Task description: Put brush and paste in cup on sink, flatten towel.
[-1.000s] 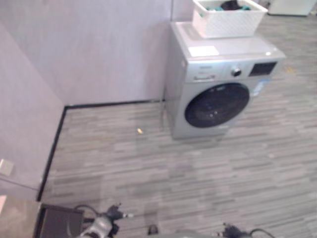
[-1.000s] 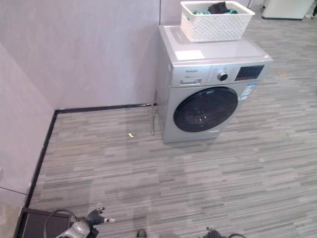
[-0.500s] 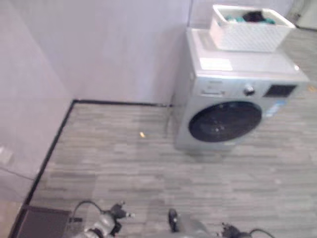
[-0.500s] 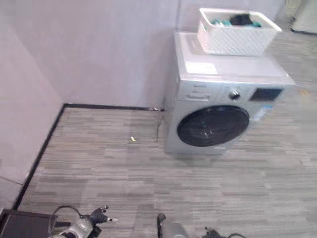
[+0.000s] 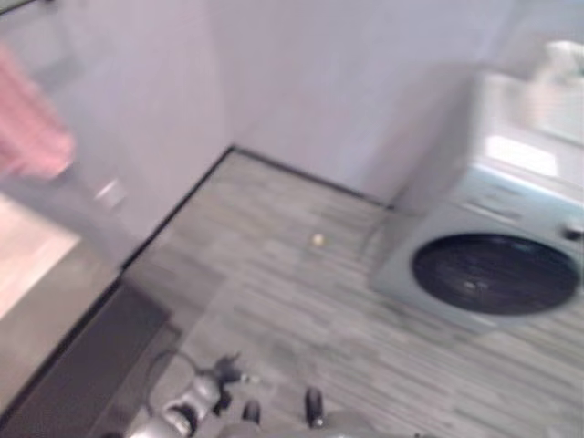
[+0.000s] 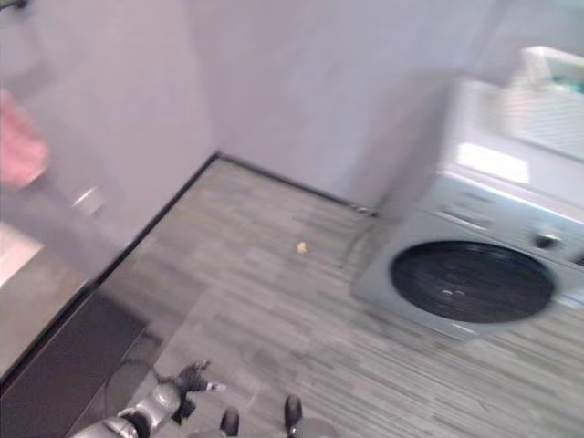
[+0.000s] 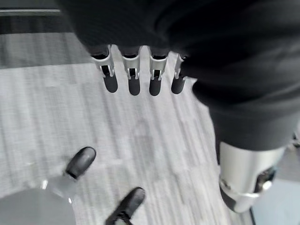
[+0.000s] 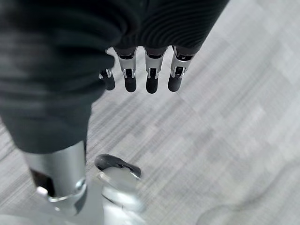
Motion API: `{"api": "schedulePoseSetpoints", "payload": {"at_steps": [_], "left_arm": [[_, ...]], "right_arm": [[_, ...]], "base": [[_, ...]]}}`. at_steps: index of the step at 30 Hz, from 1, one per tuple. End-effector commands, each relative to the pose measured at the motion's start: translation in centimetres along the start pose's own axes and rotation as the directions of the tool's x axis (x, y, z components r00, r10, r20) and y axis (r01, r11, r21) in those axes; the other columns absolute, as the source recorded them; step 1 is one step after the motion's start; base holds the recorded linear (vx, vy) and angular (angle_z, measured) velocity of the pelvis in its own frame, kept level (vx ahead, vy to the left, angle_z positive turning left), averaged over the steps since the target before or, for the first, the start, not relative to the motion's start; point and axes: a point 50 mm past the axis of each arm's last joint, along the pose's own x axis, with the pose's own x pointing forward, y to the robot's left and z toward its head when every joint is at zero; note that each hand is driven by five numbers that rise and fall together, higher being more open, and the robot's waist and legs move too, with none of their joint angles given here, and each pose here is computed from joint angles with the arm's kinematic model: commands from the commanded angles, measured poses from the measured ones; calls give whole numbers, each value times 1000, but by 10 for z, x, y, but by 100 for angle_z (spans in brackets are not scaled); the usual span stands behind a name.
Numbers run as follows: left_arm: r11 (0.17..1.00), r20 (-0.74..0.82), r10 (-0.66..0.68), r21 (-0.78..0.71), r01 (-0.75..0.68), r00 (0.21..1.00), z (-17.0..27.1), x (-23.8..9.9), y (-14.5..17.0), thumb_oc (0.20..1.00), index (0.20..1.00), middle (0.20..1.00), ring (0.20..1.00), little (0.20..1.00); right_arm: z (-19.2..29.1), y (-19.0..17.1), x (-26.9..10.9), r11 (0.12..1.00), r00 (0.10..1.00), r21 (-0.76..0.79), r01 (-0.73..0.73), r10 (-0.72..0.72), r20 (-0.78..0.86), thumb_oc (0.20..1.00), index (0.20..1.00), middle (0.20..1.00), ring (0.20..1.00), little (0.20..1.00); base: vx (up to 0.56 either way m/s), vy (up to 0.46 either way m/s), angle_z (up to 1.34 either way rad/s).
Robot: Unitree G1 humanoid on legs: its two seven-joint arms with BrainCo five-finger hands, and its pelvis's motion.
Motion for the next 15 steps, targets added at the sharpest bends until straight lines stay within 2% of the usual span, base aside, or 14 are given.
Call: {"api": "schedulePoseSetpoints", "payload": {"at_steps": [1, 10, 15], "left_arm": [[999, -122, 34, -32, -38, 992, -38, -9, 3, 1000, 1000, 1000, 1000, 1000], [994, -255, 23, -101, -50, 967, -77, -23, -4, 1000, 1000, 1000, 1000, 1000], [991, -230, 36, -118, -64, 972, -71, -20, -3, 1000, 1000, 1000, 1000, 1000]], "right_arm": [[-12, 16, -2, 1000, 999, 5, -24, 24, -39, 1000, 1000, 1000, 1000, 1000], [6, 22, 1, 999, 999, 8, -37, 36, 34, 1000, 1000, 1000, 1000, 1000], [-1, 26, 0, 999, 999, 1, -48, 48, 8, 1000, 1000, 1000, 1000, 1000]], "base": [[73, 60, -12], [11, -20, -39], [-3, -60, -1]]}}
